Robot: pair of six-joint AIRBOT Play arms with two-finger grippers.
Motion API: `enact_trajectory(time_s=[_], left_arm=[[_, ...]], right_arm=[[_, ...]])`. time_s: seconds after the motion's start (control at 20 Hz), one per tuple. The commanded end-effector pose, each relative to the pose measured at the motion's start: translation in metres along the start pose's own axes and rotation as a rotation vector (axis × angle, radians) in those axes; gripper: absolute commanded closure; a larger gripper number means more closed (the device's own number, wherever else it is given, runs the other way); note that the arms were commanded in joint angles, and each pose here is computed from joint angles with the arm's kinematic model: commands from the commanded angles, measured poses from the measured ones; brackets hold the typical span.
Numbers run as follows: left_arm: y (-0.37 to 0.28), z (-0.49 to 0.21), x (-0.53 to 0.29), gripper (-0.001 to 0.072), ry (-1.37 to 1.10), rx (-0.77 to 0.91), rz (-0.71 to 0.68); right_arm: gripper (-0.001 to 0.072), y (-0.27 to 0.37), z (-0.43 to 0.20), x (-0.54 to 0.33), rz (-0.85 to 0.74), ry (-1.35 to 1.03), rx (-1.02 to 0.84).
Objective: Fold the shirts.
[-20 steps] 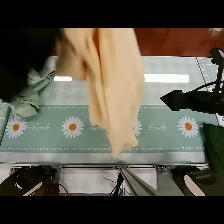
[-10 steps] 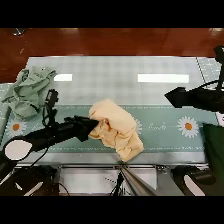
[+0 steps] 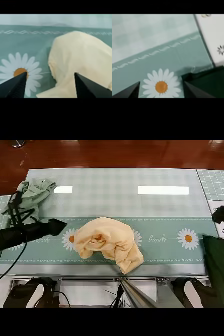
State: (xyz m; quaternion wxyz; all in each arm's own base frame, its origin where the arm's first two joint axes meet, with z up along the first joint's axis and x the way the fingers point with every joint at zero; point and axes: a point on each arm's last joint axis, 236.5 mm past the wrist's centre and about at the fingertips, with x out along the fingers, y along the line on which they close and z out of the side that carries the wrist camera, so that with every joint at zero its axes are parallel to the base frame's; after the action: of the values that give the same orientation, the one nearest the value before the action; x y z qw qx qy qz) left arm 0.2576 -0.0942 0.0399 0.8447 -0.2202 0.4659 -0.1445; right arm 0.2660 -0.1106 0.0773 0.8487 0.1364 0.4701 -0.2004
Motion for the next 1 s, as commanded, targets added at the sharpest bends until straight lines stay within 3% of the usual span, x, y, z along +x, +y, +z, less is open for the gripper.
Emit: enact_trajectory(time_s=[0.0,0.1,0.2,0.4,0.8,0.85,0.9,0.95], left_arm=[[0.020,-0.022,0.014,0.0008,0.089,-0.332,-0.148],[-0.016,-0.034,0.016,0.0008,0.163,-0.368,-0.454],[-0.033,-0.041,0.010,0.0008,0.237,-0.384,-0.628],[-0.040,-0.071,0.030,0.0007,0.374,-0.325,-0.654],[-0.046,-0.098,0.090,0.0011,0.405,-0.139,-0.466],[-0.048,-0.094,0.091,0.0127,0.397,-0.124,-0.463],[-0.048,-0.089,0.092,0.0494,0.383,-0.115,-0.459],[-0.048,-0.083,0.093,0.0671,0.368,-0.103,-0.457]], right_arm=[[0.0085,0.035,-0.052,0.032,0.281,0.156,0.210],[0.0085,0.101,-0.076,0.026,0.568,0.210,0.183],[0.0085,0.120,-0.103,0.026,0.614,0.285,0.124],[0.0085,0.127,-0.133,0.027,0.571,0.365,-0.006],[0.0085,0.130,-0.167,0.025,0.516,0.462,-0.121],[0.0085,0.132,-0.178,0.023,0.520,0.496,-0.139],[0.0085,0.133,-0.193,0.023,0.520,0.540,-0.148],[0.0085,0.136,-0.210,0.020,0.531,0.590,-0.155]])
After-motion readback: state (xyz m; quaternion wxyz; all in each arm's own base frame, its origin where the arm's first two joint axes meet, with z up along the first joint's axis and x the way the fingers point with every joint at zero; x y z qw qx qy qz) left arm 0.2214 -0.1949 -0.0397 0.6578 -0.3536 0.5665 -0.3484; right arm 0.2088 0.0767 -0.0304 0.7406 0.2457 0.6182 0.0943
